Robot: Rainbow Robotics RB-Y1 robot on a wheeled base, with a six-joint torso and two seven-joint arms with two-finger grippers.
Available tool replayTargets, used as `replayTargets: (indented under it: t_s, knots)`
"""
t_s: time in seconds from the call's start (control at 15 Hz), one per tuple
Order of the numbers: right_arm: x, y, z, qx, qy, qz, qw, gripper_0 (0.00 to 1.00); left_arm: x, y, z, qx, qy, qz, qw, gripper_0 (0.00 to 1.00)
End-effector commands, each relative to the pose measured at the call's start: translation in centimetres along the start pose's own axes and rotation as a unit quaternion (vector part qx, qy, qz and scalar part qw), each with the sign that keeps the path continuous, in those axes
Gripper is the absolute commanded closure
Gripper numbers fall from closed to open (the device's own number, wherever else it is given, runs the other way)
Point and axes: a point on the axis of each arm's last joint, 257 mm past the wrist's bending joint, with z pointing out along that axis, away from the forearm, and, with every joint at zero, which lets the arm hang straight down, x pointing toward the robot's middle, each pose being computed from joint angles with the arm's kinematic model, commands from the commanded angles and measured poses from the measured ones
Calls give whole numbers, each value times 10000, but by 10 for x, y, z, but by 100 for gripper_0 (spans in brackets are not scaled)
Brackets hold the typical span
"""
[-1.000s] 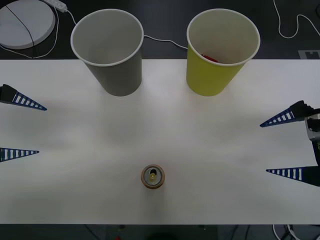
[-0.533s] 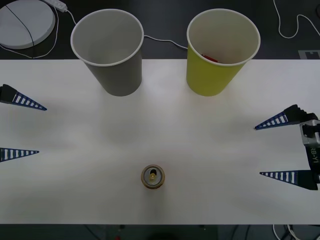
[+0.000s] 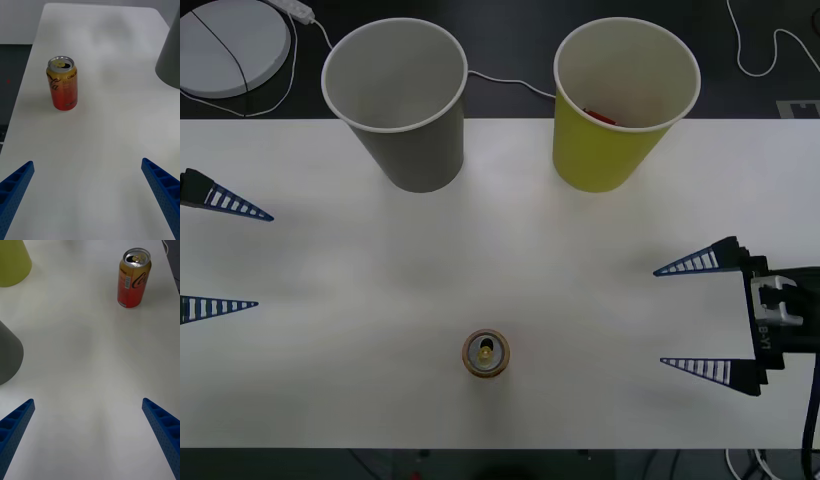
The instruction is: Put the can into the green bin and the plastic bottle into the gray bin
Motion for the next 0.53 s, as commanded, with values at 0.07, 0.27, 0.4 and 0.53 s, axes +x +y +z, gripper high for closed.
replayTargets:
  t_s: [0.07,0.27,0.4,0.53]
  knots:
    - [4,8,16,50,-338,95,9994,0,0,0,0,0,0,-1,10000,0]
    - [10,14,33,72,-671,170,9976,0,0,0,0,0,0,-1,10000,0]
    - [13,18,48,52,-941,260,9952,0,0,0,0,0,0,-1,10000,0]
    - [15,25,63,20,-1167,307,9927,0,0,0,0,0,0,-1,10000,0]
